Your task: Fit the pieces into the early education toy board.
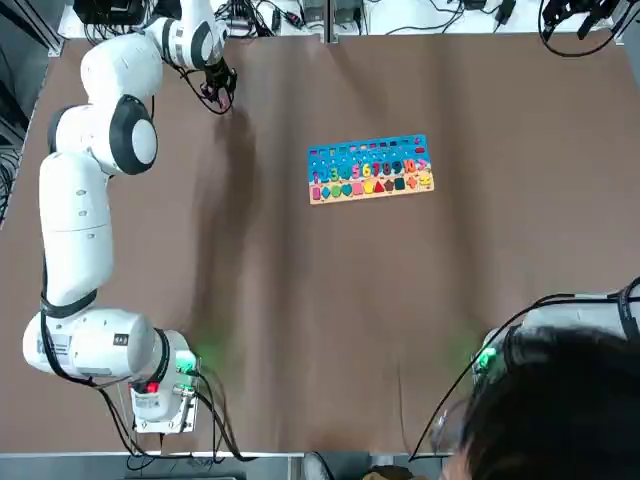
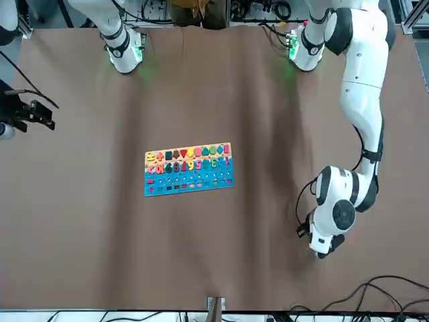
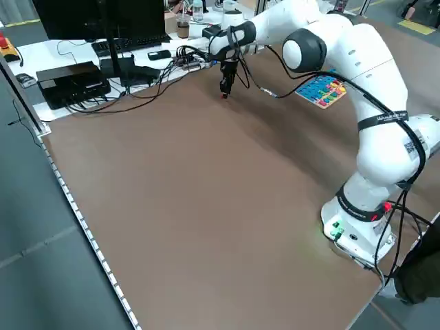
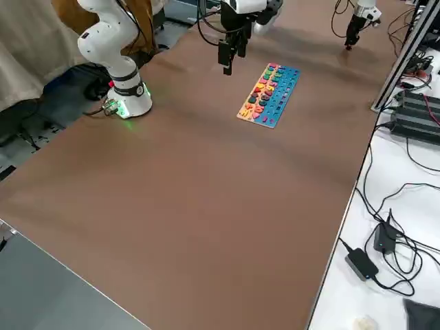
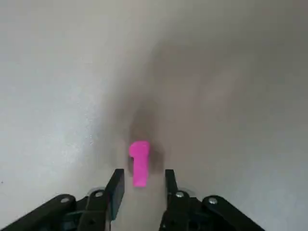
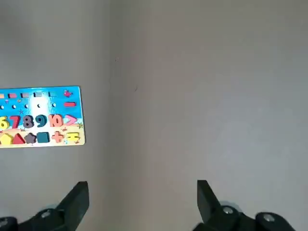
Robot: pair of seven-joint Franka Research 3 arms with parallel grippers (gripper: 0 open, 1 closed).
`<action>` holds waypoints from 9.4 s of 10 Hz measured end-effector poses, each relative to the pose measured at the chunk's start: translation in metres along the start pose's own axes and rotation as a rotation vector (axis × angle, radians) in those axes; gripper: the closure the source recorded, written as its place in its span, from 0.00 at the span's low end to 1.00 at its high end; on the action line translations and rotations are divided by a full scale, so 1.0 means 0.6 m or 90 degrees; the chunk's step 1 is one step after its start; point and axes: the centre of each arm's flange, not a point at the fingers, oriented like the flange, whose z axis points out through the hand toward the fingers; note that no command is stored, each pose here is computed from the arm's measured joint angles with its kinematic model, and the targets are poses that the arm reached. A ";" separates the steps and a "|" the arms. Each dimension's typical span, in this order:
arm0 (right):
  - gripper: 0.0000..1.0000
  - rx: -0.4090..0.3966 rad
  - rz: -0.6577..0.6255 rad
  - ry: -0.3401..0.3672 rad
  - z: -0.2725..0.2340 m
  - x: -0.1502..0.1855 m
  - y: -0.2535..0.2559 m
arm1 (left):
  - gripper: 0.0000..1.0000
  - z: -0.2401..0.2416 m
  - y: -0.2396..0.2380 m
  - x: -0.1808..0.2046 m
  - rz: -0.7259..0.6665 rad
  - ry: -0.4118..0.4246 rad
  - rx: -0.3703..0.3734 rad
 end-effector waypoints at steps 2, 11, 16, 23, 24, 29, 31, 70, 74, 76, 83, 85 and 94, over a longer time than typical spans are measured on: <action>0.01 -0.001 0.000 0.006 0.000 0.003 0.000 | 0.58 0.001 -0.004 0.002 -0.002 0.000 0.001; 0.01 -0.001 -0.001 -0.001 0.010 0.007 -0.001 | 0.63 0.006 -0.007 0.002 0.002 0.002 0.002; 0.01 -0.001 -0.001 -0.002 0.010 0.008 -0.001 | 0.76 0.008 -0.006 0.002 0.002 0.006 -0.001; 0.01 0.000 -0.001 -0.003 0.013 0.009 -0.001 | 0.86 -0.071 0.005 -0.022 0.017 0.026 -0.014; 0.01 0.000 -0.001 -0.004 0.013 0.009 -0.001 | 0.86 -0.103 0.018 -0.050 0.033 0.031 -0.015; 0.01 0.000 0.001 -0.004 0.013 0.008 0.001 | 0.86 -0.191 0.146 -0.273 0.057 0.045 -0.011; 0.01 0.000 0.002 -0.004 0.013 0.008 0.004 | 0.86 -0.178 0.214 -0.376 0.035 0.044 -0.015; 0.01 0.000 -0.001 -0.006 0.016 0.010 0.000 | 0.87 -0.006 0.312 -0.682 0.261 0.062 -0.019; 0.01 0.000 -0.001 -0.006 0.016 0.010 -0.001 | 0.87 -0.003 0.311 -0.681 0.260 0.061 -0.017; 0.01 0.000 -0.001 -0.007 0.018 0.011 -0.001 | 0.87 0.000 0.310 -0.681 0.260 0.060 -0.016; 0.01 0.000 -0.003 -0.008 0.018 0.012 -0.003 | 0.87 0.007 0.310 -0.686 0.260 0.054 -0.014; 0.01 0.000 -0.003 -0.009 0.021 0.013 -0.003 | 0.87 0.008 0.310 -0.686 0.259 0.053 -0.014; 0.01 0.000 -0.003 -0.014 0.027 0.015 -0.003 | 0.87 0.012 0.309 -0.690 0.259 0.048 -0.013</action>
